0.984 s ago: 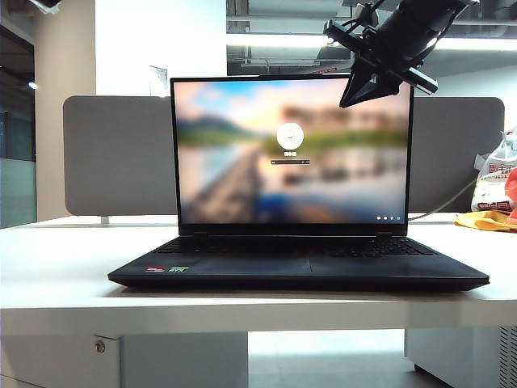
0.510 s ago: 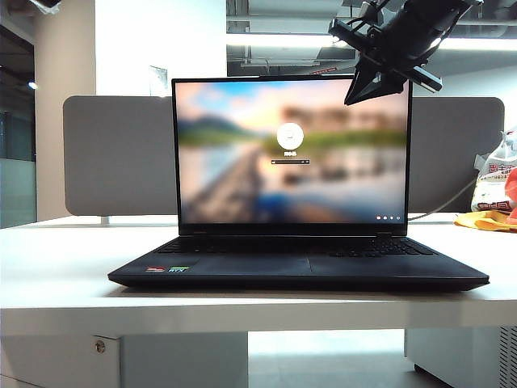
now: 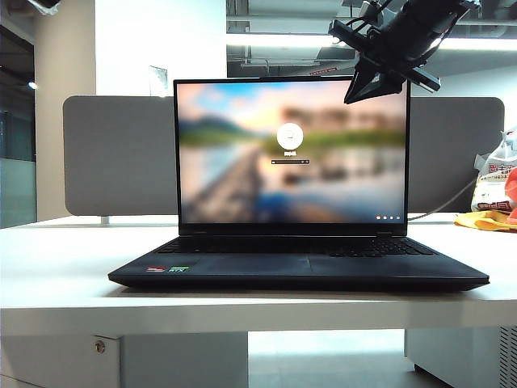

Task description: Open the lid of the laptop and use the keypad to enter the password "123".

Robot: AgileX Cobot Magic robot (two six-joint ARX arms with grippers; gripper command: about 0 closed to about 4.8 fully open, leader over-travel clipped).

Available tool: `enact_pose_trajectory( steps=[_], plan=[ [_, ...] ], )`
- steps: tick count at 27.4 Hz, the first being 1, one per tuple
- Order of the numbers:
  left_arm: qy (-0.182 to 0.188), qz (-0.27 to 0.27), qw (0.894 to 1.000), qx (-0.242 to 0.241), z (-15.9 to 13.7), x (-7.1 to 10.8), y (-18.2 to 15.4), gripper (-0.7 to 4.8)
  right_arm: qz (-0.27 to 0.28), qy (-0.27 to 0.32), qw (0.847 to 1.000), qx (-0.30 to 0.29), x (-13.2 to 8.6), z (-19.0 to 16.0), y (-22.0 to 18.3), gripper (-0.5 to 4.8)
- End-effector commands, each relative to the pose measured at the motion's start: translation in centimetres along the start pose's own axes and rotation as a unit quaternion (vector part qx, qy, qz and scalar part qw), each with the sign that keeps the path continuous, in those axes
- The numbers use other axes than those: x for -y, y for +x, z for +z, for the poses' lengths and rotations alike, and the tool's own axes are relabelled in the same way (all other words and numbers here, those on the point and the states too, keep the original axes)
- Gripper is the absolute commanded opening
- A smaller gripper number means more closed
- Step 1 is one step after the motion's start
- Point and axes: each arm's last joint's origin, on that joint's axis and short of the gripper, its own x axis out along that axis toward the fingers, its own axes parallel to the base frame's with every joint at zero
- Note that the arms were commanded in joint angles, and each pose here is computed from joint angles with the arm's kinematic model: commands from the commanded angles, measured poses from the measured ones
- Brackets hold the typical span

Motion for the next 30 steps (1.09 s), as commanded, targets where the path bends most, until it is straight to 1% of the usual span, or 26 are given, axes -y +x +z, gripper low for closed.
enact_pose_trajectory(
  steps=[1, 9, 16, 20, 23, 26, 30],
  plan=[
    [0.0, 0.004, 1.0, 0.007, 0.2, 0.0, -0.1, -0.05, -0.005, -0.008, 0.999, 0.037, 0.0, 0.9, -0.1, -0.06],
    [0.001, 0.005, 1.0, 0.008, 0.2, 0.0, -0.1, -0.05, -0.009, -0.006, 0.999, 0.044, 0.5, 1.4, 0.1, -0.06],
    [0.0, 0.006, 1.0, 0.008, 0.2, 0.0, -0.1, -0.05, 0.002, -0.006, 0.999, 0.037, 0.2, 2.6, 0.7, -0.06],
    [0.0, 0.006, 1.0, 0.007, 0.2, 0.0, -0.1, -0.05, 0.001, -0.006, 0.999, 0.034, 0.2, 2.5, 0.7, -0.06],
    [0.0, 0.006, 1.0, 0.007, 0.2, 0.0, -0.1, -0.05, -0.004, -0.001, 1.0, 0.013, 0.3, 2.1, 0.7, -0.06],
    [0.0, 0.007, 1.0, 0.006, 0.2, 0.0, 0.0, -0.05, 0.006, 0.002, 1.0, -0.022, 0.3, 1.6, 0.7, -0.06],
    [0.0, 0.015, 1.0, 0.007, 0.2, -0.1, 0.0, -0.05, 0.012, 0.0, 0.998, -0.056, -0.2, 0.9, 0.5, -0.06]
  ],
)
